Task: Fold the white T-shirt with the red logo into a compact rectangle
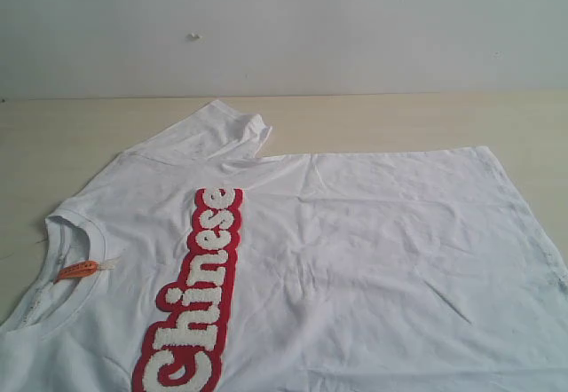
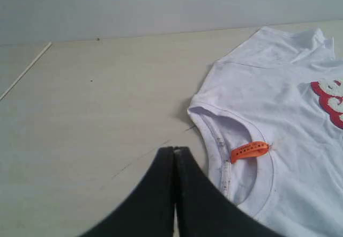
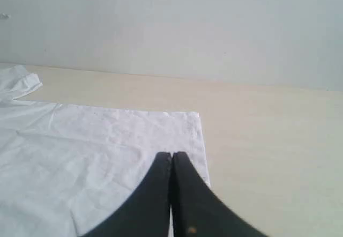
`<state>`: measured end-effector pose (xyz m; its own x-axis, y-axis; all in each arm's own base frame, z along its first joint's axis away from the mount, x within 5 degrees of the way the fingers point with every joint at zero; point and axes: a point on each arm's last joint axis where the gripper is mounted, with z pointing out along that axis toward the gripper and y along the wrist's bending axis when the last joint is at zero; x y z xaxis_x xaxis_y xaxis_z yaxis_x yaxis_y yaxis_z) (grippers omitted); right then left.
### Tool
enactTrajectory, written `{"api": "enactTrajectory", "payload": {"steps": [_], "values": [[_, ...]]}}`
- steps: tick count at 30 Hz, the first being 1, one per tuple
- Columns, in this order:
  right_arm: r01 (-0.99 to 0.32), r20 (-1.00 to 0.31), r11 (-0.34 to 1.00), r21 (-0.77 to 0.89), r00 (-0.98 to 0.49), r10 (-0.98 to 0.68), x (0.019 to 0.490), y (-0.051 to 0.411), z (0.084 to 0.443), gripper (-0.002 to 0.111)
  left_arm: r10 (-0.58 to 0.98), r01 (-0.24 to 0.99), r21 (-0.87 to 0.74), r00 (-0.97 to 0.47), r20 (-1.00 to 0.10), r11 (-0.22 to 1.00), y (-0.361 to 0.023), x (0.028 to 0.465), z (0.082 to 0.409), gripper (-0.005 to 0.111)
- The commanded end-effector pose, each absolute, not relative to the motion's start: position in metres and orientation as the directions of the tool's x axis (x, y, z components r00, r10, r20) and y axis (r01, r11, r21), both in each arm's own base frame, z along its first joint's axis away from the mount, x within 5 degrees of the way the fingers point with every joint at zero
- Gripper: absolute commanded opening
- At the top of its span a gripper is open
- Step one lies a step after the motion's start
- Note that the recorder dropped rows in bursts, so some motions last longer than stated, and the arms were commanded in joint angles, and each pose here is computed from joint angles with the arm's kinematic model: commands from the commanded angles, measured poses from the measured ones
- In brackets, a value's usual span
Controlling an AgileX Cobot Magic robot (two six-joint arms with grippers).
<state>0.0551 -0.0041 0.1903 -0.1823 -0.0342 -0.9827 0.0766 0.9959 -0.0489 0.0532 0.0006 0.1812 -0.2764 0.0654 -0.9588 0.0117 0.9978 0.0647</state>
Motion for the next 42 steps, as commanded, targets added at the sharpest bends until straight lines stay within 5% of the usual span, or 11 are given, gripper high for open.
{"api": "enactTrajectory", "payload": {"steps": [1,13,20,27,32,42], "values": [[0.082,-0.984,0.995,-0.056,-0.175,-0.041,0.055,-0.004,0.19,0.0,0.061,0.013,0.06,-0.268,-0.961,0.998,0.0,0.053,0.181,0.0],[0.093,-0.991,0.991,-0.096,-0.099,-0.087,0.056,-0.005,0.197,0.0,0.041,0.006,0.04,-0.143,-0.989,0.999,0.0,0.056,0.192,0.0],[0.106,-0.998,0.994,0.017,0.055,0.011,0.056,-0.006,0.21,0.0,-0.314,0.027,-0.313,0.036,-0.949,0.949,-0.001,0.056,0.209,0.0],[0.084,-0.936,0.977,0.197,0.311,0.162,0.052,-0.009,0.232,0.0,-0.619,0.089,-0.617,0.224,-0.752,0.782,0.006,0.054,0.226,0.0],[0.032,-0.855,0.954,0.3,0.453,0.253,0.047,-0.011,0.244,0.0,-0.619,0.115,-0.615,0.281,-0.733,0.78,0.008,0.052,0.235,0.0],[-0.029,-0.806,0.944,0.328,0.513,0.296,0.034,-0.008,0.287,0.0,-0.549,0.173,-0.524,0.35,-0.759,0.834,0.005,0.044,0.307,0.0]]}}
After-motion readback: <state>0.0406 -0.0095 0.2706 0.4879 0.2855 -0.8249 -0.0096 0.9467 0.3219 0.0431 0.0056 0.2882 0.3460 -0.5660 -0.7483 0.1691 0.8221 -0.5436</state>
